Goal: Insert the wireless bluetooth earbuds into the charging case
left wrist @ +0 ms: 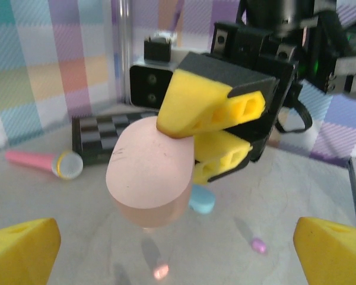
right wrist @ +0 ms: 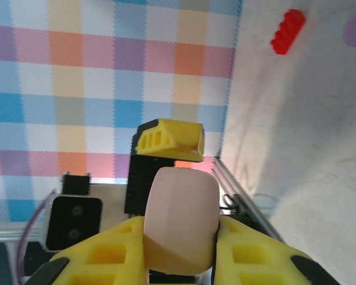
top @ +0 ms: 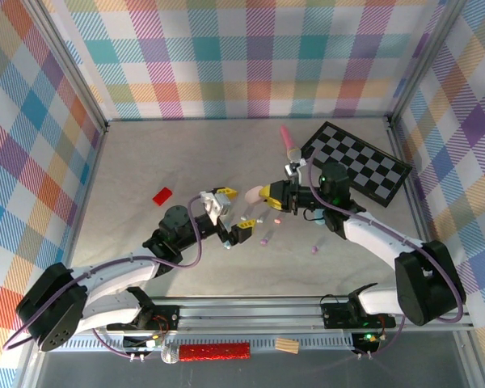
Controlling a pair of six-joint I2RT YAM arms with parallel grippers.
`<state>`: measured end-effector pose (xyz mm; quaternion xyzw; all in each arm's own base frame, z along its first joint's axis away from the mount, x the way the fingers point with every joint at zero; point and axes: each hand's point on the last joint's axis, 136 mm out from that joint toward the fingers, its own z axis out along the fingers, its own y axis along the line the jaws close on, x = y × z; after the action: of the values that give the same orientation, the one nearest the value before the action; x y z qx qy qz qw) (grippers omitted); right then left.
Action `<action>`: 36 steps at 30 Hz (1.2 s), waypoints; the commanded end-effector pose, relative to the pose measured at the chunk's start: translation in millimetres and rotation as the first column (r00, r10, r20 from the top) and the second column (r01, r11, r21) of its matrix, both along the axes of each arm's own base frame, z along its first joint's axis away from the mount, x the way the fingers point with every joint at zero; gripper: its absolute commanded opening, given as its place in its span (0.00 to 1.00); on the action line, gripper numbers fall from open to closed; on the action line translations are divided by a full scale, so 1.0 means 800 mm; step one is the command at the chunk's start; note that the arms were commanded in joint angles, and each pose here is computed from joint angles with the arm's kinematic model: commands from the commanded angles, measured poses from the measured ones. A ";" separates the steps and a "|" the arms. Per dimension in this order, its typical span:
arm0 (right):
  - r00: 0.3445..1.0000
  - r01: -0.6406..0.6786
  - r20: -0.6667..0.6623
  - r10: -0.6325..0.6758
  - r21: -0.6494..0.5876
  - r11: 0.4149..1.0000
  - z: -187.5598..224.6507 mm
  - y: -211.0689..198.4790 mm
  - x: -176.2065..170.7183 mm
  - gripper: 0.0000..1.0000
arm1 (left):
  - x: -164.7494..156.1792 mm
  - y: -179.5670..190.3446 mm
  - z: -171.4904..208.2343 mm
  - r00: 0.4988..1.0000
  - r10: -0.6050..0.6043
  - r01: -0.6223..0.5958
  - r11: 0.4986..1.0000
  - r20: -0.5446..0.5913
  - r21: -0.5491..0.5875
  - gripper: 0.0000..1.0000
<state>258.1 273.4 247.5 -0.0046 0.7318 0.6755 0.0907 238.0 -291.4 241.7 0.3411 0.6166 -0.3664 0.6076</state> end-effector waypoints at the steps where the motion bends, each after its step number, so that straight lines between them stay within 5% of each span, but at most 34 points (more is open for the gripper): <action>1: 0.997 -0.047 0.059 0.041 0.110 0.993 0.046 -0.005 -0.016 0.10 | -0.004 -0.007 0.042 0.990 -0.017 0.030 0.996 0.142 -0.087 0.99; 24: 1.000 -0.028 0.016 0.025 0.230 0.973 0.062 -0.011 -0.022 0.06 | 0.010 -0.035 0.076 0.956 -0.042 0.098 0.979 0.289 -0.180 0.57; 36: 1.000 -0.024 0.007 0.023 0.272 0.962 0.067 -0.012 -0.020 0.06 | 0.013 -0.041 0.086 0.951 -0.050 0.116 0.972 0.305 -0.203 0.50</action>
<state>245.2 266.0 293.2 0.0126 0.6459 0.7601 0.0702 255.3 -322.3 284.8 0.3516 0.4998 -0.3892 0.6893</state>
